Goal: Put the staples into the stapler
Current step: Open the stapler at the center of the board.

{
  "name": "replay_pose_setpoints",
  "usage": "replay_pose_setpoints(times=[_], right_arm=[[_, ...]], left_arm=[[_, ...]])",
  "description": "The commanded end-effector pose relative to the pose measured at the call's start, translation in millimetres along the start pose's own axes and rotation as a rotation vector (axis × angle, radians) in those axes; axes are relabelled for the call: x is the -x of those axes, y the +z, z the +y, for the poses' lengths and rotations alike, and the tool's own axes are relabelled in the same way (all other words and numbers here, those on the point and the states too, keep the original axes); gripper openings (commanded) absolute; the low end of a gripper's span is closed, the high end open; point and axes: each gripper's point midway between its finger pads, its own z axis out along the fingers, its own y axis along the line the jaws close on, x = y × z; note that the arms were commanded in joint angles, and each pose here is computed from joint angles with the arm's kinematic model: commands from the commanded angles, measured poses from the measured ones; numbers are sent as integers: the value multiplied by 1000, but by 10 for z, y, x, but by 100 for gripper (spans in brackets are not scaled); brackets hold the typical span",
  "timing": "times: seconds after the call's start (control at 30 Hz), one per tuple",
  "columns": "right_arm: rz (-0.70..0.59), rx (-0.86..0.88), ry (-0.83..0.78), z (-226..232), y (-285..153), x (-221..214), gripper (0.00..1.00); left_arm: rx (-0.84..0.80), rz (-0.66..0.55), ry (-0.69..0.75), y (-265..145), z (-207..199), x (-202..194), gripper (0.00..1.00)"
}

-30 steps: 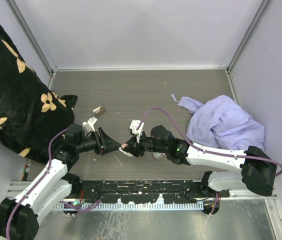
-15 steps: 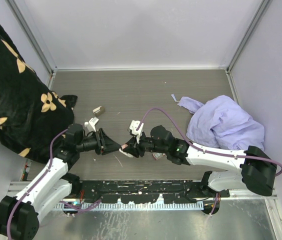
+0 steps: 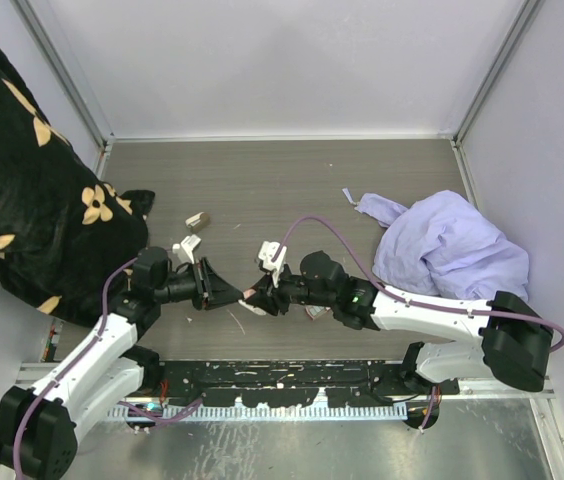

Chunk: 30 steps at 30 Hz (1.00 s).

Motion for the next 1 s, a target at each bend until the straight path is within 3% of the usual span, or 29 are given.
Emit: replay_pose_setpoints(times=[0.0, 0.2, 0.97], right_arm=[[-102, 0, -38, 5, 24, 339, 0], [-116, -3, -38, 11, -12, 365, 0], [-203, -52, -6, -22, -315, 452, 0]], left_arm=[[-73, 33, 65, -7, -202, -27, 21], [-82, 26, 8, 34, -169, -6, 0], [-36, 3, -40, 116, -2, 60, 0]])
